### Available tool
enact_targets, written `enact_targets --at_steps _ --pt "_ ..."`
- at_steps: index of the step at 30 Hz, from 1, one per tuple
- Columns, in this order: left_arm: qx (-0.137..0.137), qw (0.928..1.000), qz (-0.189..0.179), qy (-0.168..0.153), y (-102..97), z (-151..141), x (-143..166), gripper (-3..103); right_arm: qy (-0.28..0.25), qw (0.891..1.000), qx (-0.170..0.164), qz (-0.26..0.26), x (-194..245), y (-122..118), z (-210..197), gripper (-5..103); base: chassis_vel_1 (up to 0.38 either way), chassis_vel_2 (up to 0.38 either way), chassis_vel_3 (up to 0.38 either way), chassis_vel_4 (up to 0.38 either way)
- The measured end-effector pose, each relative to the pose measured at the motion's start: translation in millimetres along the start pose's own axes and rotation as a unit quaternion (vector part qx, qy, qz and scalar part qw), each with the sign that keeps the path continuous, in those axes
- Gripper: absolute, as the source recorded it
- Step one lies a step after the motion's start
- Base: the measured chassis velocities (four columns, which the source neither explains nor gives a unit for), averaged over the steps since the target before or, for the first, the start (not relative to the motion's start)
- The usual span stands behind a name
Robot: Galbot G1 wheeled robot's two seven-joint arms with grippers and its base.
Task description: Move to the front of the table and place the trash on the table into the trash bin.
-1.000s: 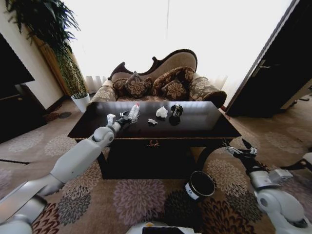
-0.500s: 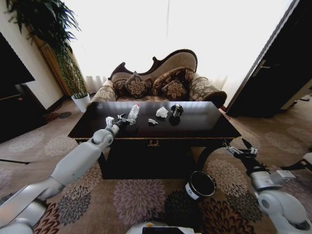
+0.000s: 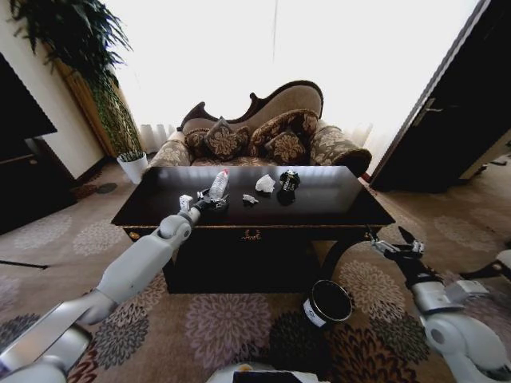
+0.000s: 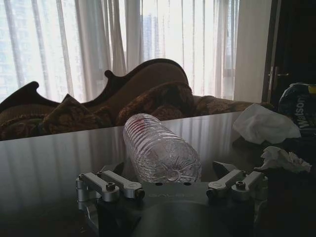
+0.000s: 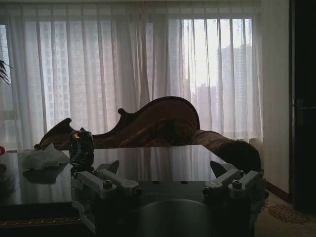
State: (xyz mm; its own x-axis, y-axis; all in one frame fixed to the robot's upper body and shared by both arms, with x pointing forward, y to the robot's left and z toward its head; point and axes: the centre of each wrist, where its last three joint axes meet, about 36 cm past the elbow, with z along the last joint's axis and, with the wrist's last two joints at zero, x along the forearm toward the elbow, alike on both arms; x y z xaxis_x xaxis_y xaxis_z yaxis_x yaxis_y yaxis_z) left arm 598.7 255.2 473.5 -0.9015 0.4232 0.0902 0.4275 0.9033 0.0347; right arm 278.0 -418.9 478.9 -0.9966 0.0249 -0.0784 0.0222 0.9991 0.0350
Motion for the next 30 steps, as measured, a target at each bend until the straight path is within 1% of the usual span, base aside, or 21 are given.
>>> enact_targets --at_steps 1,2,4,5,6,8,10,14,15,16,17,20,21,23,25,26,29,30 --pt "-0.003 1.0 -0.002 -0.001 1.2 0 0 101 0.001 1.0 0.0 0.0 1 0 1 100 0.0 0.0 0.0 0.0" --pt "-0.005 1.0 -0.003 -0.002 1.7 0 -1 98 0.001 1.0 0.0 0.0 1 0 2 100 0.0 0.0 0.0 0.0" --pt "-0.007 1.0 -0.003 -0.003 2.0 0 -1 97 0.002 1.0 -0.001 -0.001 1 0 3 100 0.0 0.0 0.0 0.0" --pt "-0.007 1.0 -0.004 -0.004 2.3 0 -1 92 0.002 1.0 -0.001 -0.001 1 0 3 100 0.0 0.0 0.0 0.0" --pt "-0.007 1.0 -0.004 -0.004 2.3 0 -1 92 0.002 1.0 -0.001 -0.001 1 0 3 100 0.0 0.0 0.0 0.0" --pt "-0.01 0.9999 -0.006 -0.006 2.6 0 -1 81 0.003 1.0 -0.002 -0.002 2 2 5 100 0.0 0.0 0.0 0.0" --pt "-0.01 0.9999 -0.007 -0.006 2.7 0 0 81 0.004 1.0 -0.003 -0.002 3 2 5 100 0.0 0.0 0.0 0.0" --pt "-0.009 0.9999 -0.01 -0.008 3.0 -1 2 59 0.004 1.0 -0.001 -0.006 4 5 5 100 0.0 0.0 0.0 0.0" --pt "-0.009 0.9999 -0.01 -0.008 3.0 -1 2 59 0.004 1.0 -0.001 -0.006 4 5 5 100 0.0 0.0 0.0 0.0" --pt "-0.008 0.9999 -0.01 -0.008 3.0 -1 3 56 0.003 1.0 -0.001 -0.006 4 6 5 100 0.0 0.0 0.0 0.0" --pt "-0.007 0.9999 -0.011 -0.009 3.1 0 4 56 0.003 1.0 -0.001 -0.007 4 6 4 100 0.0 0.0 0.0 0.0" --pt "-0.003 0.9999 -0.011 -0.009 2.4 2 10 45 0.004 1.0 -0.001 -0.007 5 7 4 100 0.0 0.0 0.0 0.0" --pt "-0.003 0.9999 -0.011 -0.009 2.4 2 10 45 0.004 1.0 -0.001 -0.007 5 7 4 100 0.0 0.0 0.0 0.0" --pt "-0.004 0.9999 -0.01 -0.01 3.0 2 16 41 0.005 1.0 0.002 -0.008 7 7 5 100 0.0 0.0 0.0 0.0" --pt "-0.008 0.9999 -0.011 -0.007 8.0 -2 27 41 0.005 1.0 0.004 -0.009 7 9 6 100 0.0 0.0 0.0 0.0" --pt "-0.008 0.9999 -0.011 -0.007 8.0 -2 27 41 0.005 1.0 0.004 -0.009 7 9 6 100 0.0 0.0 0.0 0.0" --pt "-0.013 0.9998 -0.014 -0.008 15.0 -9 46 41 0.003 1.0 0.003 -0.007 5 10 5 100 0.0 0.0 0.0 0.0" --pt "-0.014 0.9998 -0.014 -0.007 16.6 -11 57 41 0.003 1.0 0.002 -0.006 4 11 5 100 0.0 0.0 0.0 0.0"
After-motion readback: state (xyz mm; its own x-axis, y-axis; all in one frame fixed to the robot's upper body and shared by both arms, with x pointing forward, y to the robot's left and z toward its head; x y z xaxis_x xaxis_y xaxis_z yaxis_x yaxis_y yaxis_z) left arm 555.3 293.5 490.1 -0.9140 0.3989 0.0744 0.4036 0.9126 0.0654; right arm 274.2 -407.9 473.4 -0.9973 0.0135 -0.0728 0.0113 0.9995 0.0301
